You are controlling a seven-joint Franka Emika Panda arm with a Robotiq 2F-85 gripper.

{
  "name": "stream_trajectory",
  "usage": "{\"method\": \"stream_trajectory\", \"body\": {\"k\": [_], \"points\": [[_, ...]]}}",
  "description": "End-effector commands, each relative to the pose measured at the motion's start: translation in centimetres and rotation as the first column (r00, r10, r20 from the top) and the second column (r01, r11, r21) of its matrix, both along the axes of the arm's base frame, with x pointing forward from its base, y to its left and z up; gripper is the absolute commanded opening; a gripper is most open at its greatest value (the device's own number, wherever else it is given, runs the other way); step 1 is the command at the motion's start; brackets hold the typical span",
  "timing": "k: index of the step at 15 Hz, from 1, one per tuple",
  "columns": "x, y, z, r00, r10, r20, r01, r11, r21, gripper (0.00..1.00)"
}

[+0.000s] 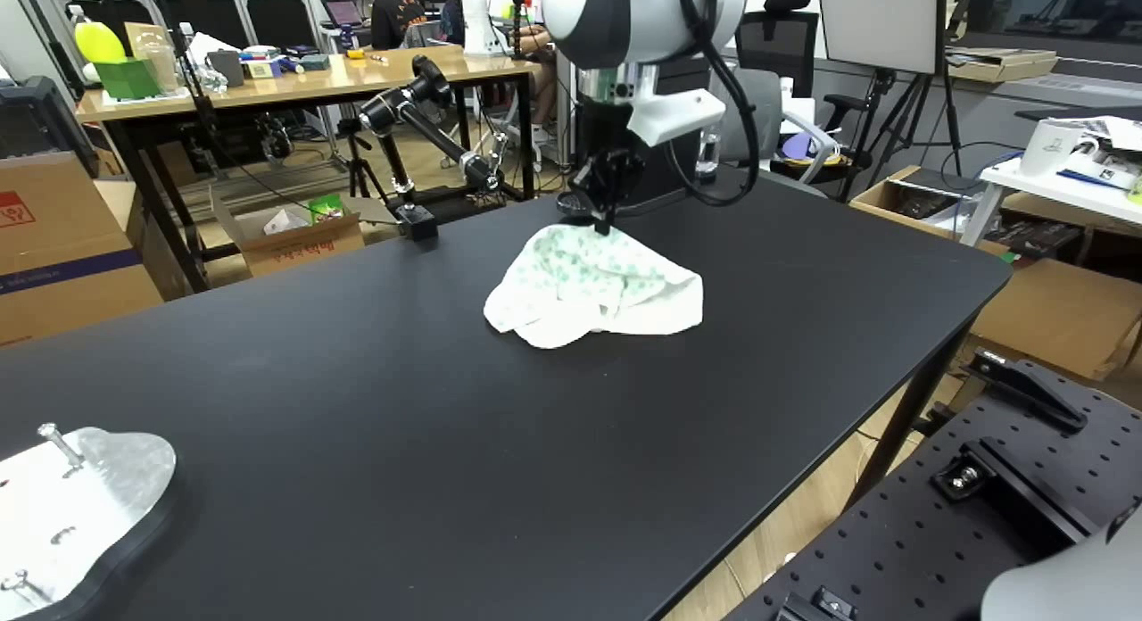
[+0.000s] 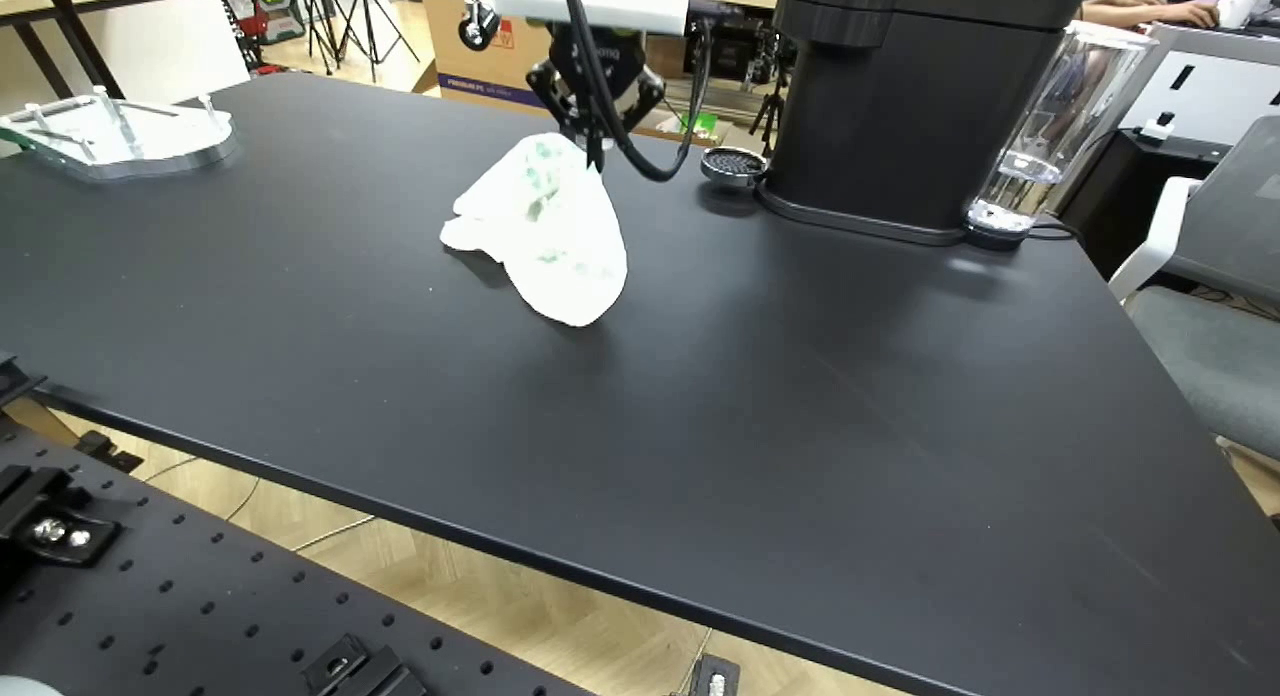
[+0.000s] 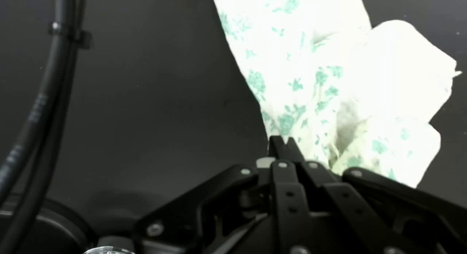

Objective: Hang the cloth on the black stand

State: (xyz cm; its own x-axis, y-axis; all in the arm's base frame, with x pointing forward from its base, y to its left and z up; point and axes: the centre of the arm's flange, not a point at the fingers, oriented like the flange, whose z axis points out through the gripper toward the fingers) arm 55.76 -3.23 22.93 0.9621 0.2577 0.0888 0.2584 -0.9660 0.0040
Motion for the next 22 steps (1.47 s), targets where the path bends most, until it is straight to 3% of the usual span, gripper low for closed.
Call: {"method": "stream_trajectory", "body": {"k": [1,8,13,17,22], "points": [[1.5,2.5,8.0,1.000,-0.001,0.019,0.002,0.998,-0.055,0.00],[4.5,9.0,20.7,0.990,0.029,0.135,-0.008,0.989,-0.150,0.00],[5.6,13.6,26.1,0.981,0.057,0.185,-0.027,0.987,-0.160,0.00],[5.3,16.9,27.6,0.986,0.092,0.138,-0.073,0.988,-0.139,0.00],[4.5,20.2,26.1,0.995,0.100,-0.019,-0.101,0.989,-0.110,0.00]]}}
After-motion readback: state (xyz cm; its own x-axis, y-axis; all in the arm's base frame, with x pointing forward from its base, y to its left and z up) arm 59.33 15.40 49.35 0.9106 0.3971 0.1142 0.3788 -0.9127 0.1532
